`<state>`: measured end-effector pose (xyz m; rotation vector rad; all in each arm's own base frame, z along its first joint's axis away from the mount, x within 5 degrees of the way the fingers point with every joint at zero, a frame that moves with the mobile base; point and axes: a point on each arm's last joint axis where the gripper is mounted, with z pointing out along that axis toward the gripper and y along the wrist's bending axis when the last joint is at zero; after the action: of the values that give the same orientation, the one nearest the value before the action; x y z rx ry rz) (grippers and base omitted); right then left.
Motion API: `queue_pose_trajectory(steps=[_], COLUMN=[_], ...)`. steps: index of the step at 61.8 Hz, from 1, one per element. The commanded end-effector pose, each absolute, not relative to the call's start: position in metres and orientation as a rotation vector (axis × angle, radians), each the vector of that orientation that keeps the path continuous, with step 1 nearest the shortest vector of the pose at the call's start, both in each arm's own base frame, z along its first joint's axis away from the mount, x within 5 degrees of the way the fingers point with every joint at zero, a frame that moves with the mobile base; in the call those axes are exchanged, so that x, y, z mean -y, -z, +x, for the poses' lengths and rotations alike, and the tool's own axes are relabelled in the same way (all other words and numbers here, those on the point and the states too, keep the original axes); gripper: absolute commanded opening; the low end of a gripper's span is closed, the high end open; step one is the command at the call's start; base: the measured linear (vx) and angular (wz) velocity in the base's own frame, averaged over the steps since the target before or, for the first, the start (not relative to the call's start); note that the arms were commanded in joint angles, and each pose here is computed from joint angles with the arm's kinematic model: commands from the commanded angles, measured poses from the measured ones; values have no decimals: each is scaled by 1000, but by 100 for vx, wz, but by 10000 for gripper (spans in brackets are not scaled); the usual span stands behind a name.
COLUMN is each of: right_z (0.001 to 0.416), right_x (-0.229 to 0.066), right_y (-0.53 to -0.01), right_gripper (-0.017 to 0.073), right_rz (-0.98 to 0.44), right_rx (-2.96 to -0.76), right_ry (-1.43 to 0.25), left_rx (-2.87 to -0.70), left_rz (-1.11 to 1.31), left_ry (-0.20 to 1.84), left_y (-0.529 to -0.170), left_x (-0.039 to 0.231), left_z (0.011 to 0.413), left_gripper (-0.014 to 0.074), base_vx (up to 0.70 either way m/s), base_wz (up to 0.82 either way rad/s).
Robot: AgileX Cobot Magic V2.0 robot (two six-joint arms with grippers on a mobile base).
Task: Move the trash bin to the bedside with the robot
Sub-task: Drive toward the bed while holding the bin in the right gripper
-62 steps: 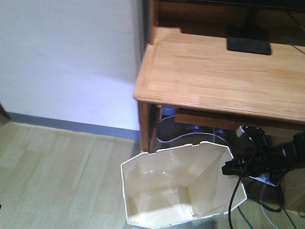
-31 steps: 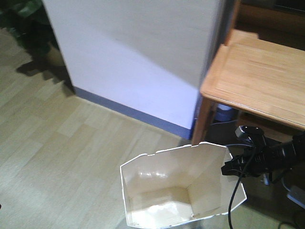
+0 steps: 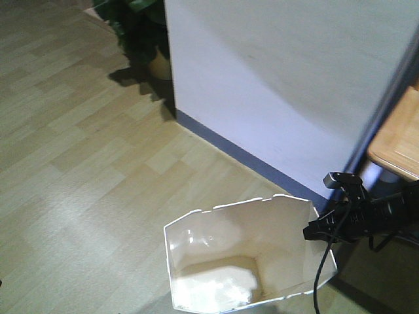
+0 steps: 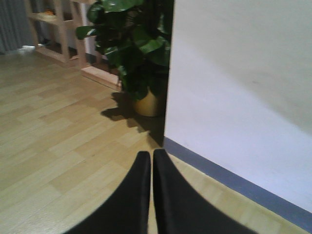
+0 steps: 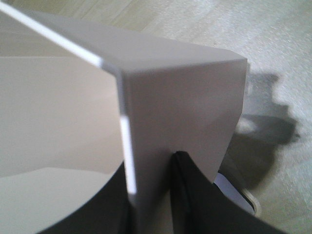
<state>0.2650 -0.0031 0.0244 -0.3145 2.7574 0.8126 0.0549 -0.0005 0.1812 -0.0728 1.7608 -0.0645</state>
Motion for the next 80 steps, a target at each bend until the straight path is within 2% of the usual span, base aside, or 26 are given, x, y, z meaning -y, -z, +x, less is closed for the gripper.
queue_pose_trajectory(steps=[1,80], right_z=[274,274], right_x=[-9,-9], right_y=[-56,-56], right_gripper=[-3,-3], right_rz=[-290,-291], right_rx=[-2560,-2560], right_ry=[-1065,-1066], left_rx=[-1689,-1689], left_rz=[-80,-80], left_ry=[71,71], left_y=[-184,-184], left_x=[0,0], left_z=[55,55], left_gripper=[-6,-6], base_vx=[8,16], base_wz=[44,54])
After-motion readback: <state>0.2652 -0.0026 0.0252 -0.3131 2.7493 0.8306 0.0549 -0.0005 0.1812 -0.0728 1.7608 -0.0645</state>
